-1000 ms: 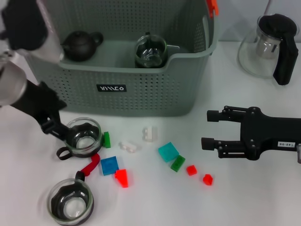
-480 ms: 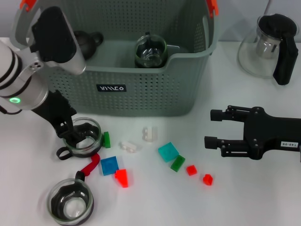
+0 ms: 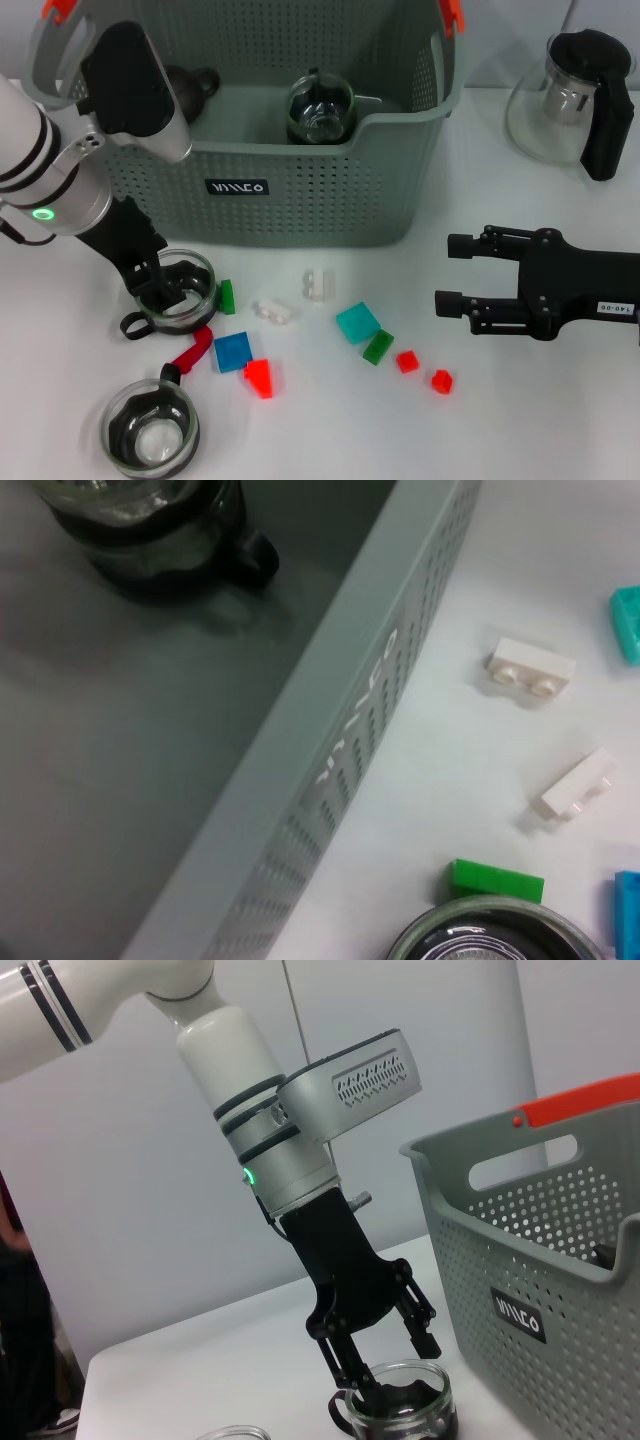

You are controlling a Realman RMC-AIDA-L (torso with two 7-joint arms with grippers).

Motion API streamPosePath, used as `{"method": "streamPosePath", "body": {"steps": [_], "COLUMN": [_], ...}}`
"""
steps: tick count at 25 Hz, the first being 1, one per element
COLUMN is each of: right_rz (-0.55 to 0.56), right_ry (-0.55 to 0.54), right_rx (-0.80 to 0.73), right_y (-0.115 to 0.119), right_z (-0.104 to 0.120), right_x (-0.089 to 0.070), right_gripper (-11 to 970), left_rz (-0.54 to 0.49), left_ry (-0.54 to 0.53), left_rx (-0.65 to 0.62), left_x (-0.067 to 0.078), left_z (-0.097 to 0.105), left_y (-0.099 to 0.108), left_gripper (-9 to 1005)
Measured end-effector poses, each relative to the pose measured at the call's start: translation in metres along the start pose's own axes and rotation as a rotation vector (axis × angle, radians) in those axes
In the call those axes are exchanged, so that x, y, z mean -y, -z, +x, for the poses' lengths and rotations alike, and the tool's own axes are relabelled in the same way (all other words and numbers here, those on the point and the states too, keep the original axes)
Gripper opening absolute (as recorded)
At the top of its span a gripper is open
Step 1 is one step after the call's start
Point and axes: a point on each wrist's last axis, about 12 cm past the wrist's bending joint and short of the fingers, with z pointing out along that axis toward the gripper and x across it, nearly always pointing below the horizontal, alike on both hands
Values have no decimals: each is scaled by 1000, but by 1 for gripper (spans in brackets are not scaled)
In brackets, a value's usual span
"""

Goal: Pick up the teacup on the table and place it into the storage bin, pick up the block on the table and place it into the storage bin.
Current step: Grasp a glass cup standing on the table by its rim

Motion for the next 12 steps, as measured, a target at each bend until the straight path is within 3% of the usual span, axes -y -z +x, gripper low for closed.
{"method": "streamPosePath", "body": {"steps": [12], "right_rz": [1], "right_ry": [-4], "right_rx": [11], "right_y": [2], "right_z": [-1], "right_x": [0], "right_gripper": [823], "left_rz": [50], "left_ry": [-3], "left_rx": [-30], "left_x": [8], "left_z": [5], "left_y": [-1], "left_gripper": [699]}}
